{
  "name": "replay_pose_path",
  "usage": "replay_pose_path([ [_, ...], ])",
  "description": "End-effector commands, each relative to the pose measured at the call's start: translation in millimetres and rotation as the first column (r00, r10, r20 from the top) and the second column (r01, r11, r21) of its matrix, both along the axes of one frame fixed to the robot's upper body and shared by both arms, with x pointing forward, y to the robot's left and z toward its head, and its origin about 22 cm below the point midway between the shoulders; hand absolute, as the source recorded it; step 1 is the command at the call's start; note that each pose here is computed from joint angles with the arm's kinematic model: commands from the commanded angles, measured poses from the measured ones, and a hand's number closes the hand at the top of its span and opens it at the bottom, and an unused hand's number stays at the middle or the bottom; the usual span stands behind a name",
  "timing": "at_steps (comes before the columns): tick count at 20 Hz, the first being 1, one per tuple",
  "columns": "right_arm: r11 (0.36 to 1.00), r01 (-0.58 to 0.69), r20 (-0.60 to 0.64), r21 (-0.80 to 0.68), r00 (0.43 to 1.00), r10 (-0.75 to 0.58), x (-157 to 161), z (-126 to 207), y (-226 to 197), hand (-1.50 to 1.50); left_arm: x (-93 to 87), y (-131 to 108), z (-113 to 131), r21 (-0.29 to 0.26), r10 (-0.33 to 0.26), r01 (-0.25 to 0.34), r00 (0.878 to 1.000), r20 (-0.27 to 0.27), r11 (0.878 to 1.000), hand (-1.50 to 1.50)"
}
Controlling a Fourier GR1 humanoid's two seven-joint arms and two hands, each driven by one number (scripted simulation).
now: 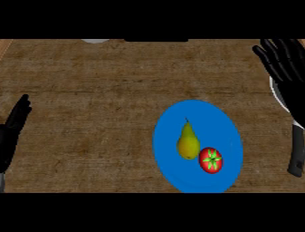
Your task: Pick the tomato from the plate and place it in the pan
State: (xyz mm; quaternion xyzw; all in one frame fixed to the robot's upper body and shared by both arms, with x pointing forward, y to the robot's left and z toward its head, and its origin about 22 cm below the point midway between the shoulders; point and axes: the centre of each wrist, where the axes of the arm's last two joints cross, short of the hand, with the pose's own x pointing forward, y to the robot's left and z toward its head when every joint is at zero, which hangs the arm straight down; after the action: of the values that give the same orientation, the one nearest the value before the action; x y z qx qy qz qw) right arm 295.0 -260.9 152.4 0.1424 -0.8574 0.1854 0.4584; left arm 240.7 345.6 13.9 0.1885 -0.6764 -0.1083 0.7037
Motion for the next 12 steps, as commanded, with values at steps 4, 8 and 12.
replay_pose_path([
  [4, 0.937, 0.346, -0.343, 0.043, 0.886, -0.311, -31, -70, -11, 1.5, -20.6, -34, -47, -0.307, 0.149, -0.196, 0.974, -0.17, 0.931, 0.0],
  [8, 0.775, 0.58, -0.327, -0.25, 0.703, -0.632, -64, -118, -33, 1.5, -30.7, -61, -67, -0.463, 0.164, -0.274, 0.95, -0.264, 0.843, 0.0],
  [12, 0.686, 0.689, -0.158, -0.233, 0.669, -0.726, -101, -134, 8, -1.5, -34.4, -64, -68, -0.472, 0.198, -0.31, 0.942, -0.271, 0.825, 0.0],
])
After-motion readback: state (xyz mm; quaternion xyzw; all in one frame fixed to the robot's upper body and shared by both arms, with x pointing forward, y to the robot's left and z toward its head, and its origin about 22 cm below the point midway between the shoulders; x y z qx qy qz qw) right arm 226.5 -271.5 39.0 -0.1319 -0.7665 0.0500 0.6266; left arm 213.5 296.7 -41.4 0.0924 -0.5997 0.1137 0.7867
